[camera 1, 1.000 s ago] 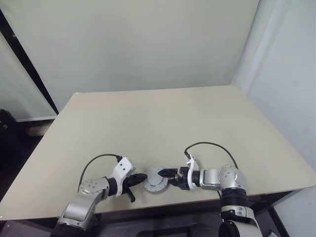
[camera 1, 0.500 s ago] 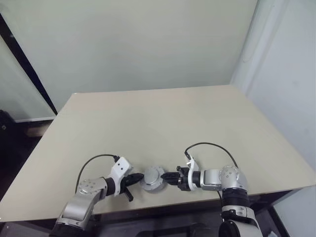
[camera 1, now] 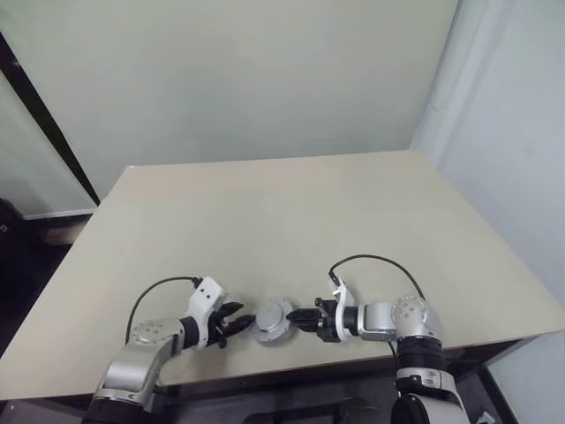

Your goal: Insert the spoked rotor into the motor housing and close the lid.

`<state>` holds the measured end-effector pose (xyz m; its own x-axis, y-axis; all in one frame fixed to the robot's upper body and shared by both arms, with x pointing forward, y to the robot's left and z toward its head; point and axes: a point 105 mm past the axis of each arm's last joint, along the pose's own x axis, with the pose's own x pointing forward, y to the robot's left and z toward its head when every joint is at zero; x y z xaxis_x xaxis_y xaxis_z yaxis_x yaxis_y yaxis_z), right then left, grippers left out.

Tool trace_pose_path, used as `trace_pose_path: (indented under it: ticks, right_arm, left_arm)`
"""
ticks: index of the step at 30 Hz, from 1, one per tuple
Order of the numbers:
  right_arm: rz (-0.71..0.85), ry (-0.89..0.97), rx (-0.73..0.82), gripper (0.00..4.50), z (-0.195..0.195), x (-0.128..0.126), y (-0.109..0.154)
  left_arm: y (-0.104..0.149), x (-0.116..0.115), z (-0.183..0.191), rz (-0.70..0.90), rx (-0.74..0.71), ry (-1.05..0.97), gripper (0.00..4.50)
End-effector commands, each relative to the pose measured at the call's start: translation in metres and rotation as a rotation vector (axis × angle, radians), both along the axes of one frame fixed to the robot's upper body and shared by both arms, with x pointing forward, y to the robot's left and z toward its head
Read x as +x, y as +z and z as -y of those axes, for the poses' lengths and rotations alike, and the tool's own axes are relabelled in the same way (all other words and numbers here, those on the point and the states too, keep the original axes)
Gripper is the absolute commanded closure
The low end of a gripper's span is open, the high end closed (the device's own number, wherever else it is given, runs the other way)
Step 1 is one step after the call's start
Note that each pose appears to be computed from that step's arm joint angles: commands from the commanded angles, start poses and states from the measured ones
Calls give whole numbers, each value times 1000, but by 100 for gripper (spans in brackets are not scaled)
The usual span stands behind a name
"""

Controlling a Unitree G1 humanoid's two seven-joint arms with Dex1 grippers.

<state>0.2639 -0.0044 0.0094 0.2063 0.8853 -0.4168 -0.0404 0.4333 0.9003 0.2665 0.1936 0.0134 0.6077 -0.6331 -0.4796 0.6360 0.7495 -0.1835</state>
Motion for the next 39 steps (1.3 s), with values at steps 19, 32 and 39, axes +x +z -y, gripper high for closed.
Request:
trace_pose_path:
  ticks: [19,32,39]
  right_arm:
    - [79,2,256,326,-25,-1,43]
    - [122,57,345,326,-39,-5,66]
    - [127,67,362,326,-40,-7,70]
  left_arm:
    - [29,-10,-20,-225,-576,387,0]
    - [18,-22,15,-380,-814,377,0]
    - [10,-23,26,-413,-858,368,0]
